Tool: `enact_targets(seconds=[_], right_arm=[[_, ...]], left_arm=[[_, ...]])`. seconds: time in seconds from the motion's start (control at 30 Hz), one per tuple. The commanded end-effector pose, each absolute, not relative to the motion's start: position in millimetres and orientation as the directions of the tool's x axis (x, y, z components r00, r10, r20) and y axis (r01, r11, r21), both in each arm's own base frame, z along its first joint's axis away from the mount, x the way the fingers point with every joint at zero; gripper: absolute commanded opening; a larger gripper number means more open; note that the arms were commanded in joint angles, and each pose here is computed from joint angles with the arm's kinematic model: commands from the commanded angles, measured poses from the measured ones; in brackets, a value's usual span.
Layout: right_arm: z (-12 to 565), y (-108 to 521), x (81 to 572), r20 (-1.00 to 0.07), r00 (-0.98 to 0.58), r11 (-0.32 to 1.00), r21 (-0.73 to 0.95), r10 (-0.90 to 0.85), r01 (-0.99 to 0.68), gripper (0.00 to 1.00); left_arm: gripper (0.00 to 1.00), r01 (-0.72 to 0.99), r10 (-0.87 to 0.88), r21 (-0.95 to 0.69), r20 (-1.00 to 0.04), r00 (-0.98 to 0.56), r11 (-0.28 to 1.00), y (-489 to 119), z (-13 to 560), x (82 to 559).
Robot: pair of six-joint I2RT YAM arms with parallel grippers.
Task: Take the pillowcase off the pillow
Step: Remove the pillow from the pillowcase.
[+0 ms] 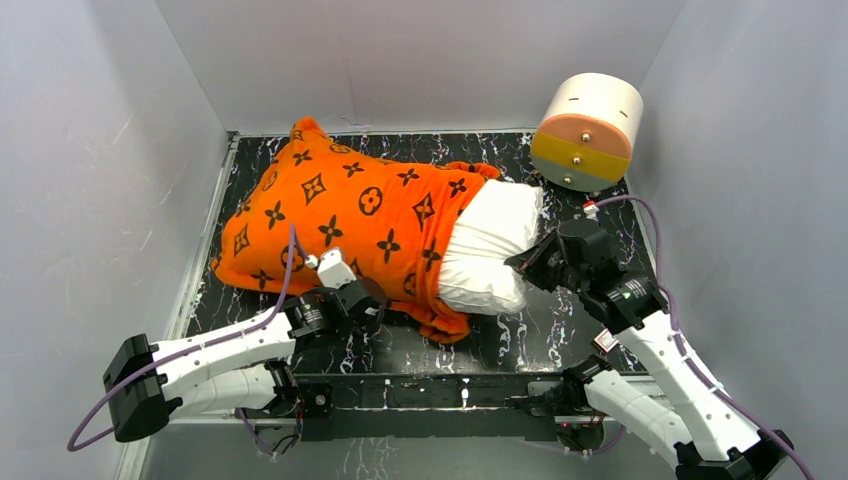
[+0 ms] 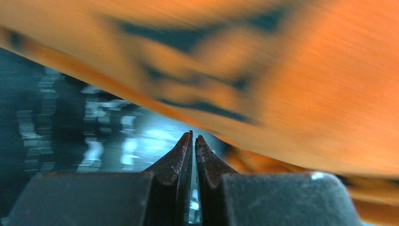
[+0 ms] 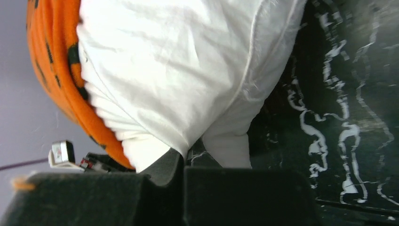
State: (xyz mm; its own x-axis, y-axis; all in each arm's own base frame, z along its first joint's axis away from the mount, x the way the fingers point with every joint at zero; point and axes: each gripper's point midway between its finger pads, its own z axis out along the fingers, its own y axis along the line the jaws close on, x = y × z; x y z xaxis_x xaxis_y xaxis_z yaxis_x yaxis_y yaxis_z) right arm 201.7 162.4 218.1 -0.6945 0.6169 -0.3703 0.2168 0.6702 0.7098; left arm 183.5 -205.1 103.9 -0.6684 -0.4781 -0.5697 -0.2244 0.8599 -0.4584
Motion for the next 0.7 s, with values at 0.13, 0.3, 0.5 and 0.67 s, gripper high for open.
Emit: enact_targets(seconds=[0.13,0.3,0.5,0.67], right_arm=[[208.4,145.1,194.7,-0.441,-0.697,0.73,0.661,0.566,0.174,0.11],[184.0,153.1,165.7,-0.34,-0.785,0.72,0.669,0.518,0.185,0.65],[163.3,123.7,154.6,-0.368,-0.726,0.74,0.611,0.581,0.282,0.98],[206.8,114.9,188.8,-0.519,-0.622,0.765,0.606,0.586,0.216,0.98]], left_arm=[[0.0,-0.153,-0.292,-0.255,-0.711,-0.64,0.955,-152.5,90.2,182.4],[0.08,0.011,-0.241,-0.349,-0.669,-0.703,0.937,-191.1,102.7,175.9],[0.52,0.191,-0.245,-0.488,-0.694,-0.677,0.852,-224.7,158.6,175.0],[0.76,0.286,-0.194,-0.449,-0.76,-0.621,0.847,-226.2,216.5,179.6]])
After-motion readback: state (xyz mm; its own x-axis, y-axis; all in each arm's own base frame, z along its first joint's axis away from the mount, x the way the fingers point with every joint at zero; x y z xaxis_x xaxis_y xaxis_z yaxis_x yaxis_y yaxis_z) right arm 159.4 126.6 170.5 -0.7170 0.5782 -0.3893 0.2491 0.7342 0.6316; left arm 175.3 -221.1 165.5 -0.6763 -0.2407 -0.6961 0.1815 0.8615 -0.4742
